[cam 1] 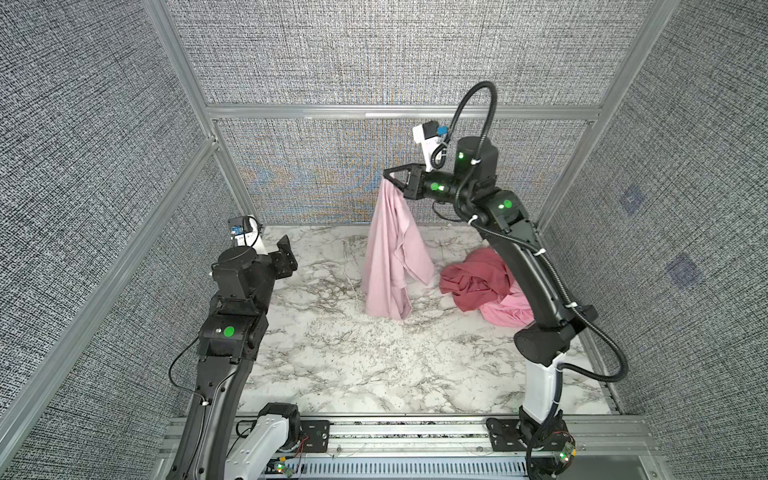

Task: Pick out a specific cloth from the pile
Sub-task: 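Lift the lilac shirt high with the right gripper, pulling it from the pile, then carry the lilac shirt toward the left gripper and lower it, then release the lilac shirt on the table and draw the right gripper back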

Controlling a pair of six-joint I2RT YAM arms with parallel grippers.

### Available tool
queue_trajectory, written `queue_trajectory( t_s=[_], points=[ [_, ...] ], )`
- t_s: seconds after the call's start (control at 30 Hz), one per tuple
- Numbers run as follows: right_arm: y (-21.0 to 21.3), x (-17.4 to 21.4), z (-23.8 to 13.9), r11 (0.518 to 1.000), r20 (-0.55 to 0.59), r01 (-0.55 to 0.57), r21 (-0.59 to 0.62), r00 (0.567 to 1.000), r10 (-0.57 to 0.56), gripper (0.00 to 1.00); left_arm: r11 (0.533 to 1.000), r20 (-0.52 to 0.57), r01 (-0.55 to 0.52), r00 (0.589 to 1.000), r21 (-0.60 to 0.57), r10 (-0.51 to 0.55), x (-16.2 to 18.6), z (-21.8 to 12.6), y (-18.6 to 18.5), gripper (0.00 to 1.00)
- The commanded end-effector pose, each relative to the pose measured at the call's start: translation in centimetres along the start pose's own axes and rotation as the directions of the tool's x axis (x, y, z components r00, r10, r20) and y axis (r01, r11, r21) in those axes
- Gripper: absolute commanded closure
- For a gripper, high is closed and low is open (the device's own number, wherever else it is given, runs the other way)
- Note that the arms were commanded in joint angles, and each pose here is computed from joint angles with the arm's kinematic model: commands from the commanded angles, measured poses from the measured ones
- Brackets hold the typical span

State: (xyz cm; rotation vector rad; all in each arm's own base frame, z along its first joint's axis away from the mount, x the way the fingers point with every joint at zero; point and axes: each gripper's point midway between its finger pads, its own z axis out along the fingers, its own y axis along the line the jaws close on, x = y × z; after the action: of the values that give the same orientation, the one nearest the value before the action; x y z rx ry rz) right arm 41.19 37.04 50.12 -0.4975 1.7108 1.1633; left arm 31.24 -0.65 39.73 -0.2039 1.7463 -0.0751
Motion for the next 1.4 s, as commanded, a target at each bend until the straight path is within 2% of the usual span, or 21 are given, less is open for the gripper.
queue_trajectory(
  t_s=[0.0,0.17,0.33,0.53,0.63,0.73,0.77,0.8,0.9,0.97,1.13,1.37],
  points=[
    [1.1,0.9,2.7,0.998,0.023,0.015,-0.061,1.0,-0.013,1.0,1.0,0.018,0.003,1.0,0.012,-0.004,-0.6,-0.8,0.1,0.24],
    [1.2,8.5,9.9,0.994,-0.078,-0.024,-0.109,0.997,0.016,1.0,0.998,0.021,0.015,1.0,0.061,-0.016,-1.4,-1.8,-0.6,0.24],
    [2.9,17.2,16.0,0.981,-0.186,-0.093,-0.173,0.981,0.06,1.0,0.999,0.018,0.0,1.0,0.047,0.0,-1.9,-2.9,-0.3,0.24],
    [4.6,26.8,20.4,0.97,-0.281,-0.147,-0.193,0.956,0.089,1.0,0.999,0.016,-0.008,1.0,0.036,0.007,-2.2,-3.6,-0.1,0.24],
    [4.4,31.1,21.7,0.975,-0.322,-0.137,-0.174,0.944,0.075,1.0,0.999,0.015,-0.005,1.0,0.038,0.005,-2.0,-3.7,-0.1,0.23],
    [4.4,33.7,22.0,0.977,-0.364,-0.134,-0.165,0.929,0.066,0.73,0.999,0.003,-0.004,1.0,0.051,0.004,-1.7,-3.3,-0.3,0.23],
    [4.3,33.9,21.8,0.979,-0.369,-0.131,-0.157,0.927,0.065,0.62,0.998,-0.004,-0.001,1.0,0.057,0.001,-1.5,-3.1,-0.5,0.24],
    [4.2,33.8,21.5,0.981,-0.369,-0.123,-0.151,0.928,0.059,0.55,0.998,-0.006,0.0,1.0,0.065,0.0,-1.4,-3.0,-0.6,0.23],
    [3.6,32.6,20.2,0.992,-0.338,-0.042,-0.115,0.941,0.001,0.47,0.996,-0.007,0.016,1.0,0.091,-0.015,-1.0,-2.4,-1.1,0.23],
    [2.5,31.3,18.6,0.997,-0.318,-0.014,-0.082,0.948,-0.013,0.45,0.993,-0.018,0.026,1.0,0.116,-0.024,-0.4,-1.7,-1.6,0.24],
    [-1.5,27.5,13.0,0.999,-0.247,-0.04,0.027,0.968,0.046,0.45,0.976,-0.095,0.043,0.995,0.215,-0.023,2.1,1.2,-3.6,0.27],
    [-8.4,23.6,0.4,0.963,-0.15,-0.029,0.268,0.986,0.071,0.45,0.921,-0.226,0.142,0.972,0.363,-0.061,8.9,5.8,-9.4,0.29]
  ],
)
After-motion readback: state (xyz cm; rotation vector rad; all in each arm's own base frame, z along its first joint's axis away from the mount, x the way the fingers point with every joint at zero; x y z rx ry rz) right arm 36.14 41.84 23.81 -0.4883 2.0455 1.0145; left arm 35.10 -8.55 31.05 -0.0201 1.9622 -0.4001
